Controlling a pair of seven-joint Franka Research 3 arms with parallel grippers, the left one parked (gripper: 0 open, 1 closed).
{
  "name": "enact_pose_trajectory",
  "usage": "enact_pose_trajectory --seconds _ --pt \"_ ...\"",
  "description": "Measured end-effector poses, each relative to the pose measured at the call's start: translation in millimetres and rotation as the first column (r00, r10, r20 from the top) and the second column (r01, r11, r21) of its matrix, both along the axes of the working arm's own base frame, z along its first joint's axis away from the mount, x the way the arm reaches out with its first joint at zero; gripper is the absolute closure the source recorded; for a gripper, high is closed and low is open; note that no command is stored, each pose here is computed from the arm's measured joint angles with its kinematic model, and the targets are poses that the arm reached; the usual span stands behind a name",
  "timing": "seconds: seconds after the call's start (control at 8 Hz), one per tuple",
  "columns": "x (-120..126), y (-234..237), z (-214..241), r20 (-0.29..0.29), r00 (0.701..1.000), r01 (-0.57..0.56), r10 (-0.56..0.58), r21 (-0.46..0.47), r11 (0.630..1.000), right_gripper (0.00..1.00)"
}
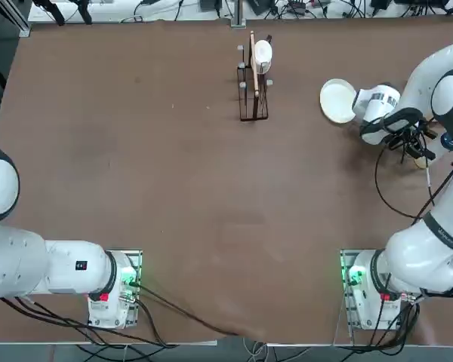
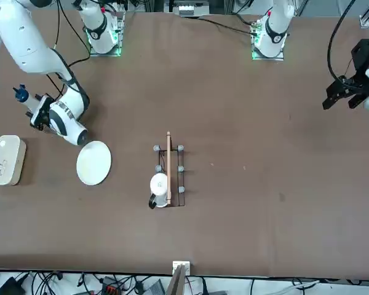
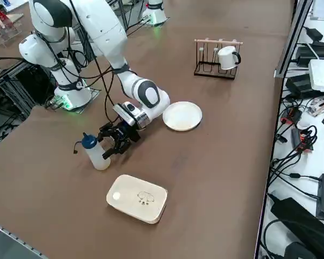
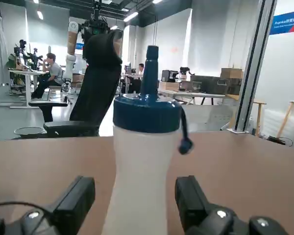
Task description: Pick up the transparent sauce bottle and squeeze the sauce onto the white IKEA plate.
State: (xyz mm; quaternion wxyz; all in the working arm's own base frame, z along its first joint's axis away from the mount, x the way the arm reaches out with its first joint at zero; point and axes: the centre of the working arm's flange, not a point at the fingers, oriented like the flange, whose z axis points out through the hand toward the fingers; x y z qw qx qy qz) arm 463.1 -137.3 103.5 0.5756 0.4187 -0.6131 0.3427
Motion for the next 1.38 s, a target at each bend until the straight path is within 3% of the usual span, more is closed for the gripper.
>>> enact_pose_trajectory --seconds 0.25,0.5,0.62,0.88,1.0,1.12,1.38 --pt "8 20 7 -0.002 1.000 -0.012 0.012 0.008 1.000 0.00" --pt "36 62 37 0.049 0.999 0.001 -0.005 0.076 0.997 0.00" --pt "59 88 59 0.092 0.996 -0.001 -0.012 0.140 0.990 0.00" --pt "102 132 91 0.105 0.994 -0.036 0.000 0.339 0.940 0.00" --pt "121 147 103 0.081 0.996 -0.056 0.021 0.462 0.885 0.00" --pt "139 155 117 0.041 0.998 -0.069 0.056 0.593 0.802 0.00" --pt "166 162 149 -0.047 0.984 -0.066 0.170 0.794 0.605 0.00"
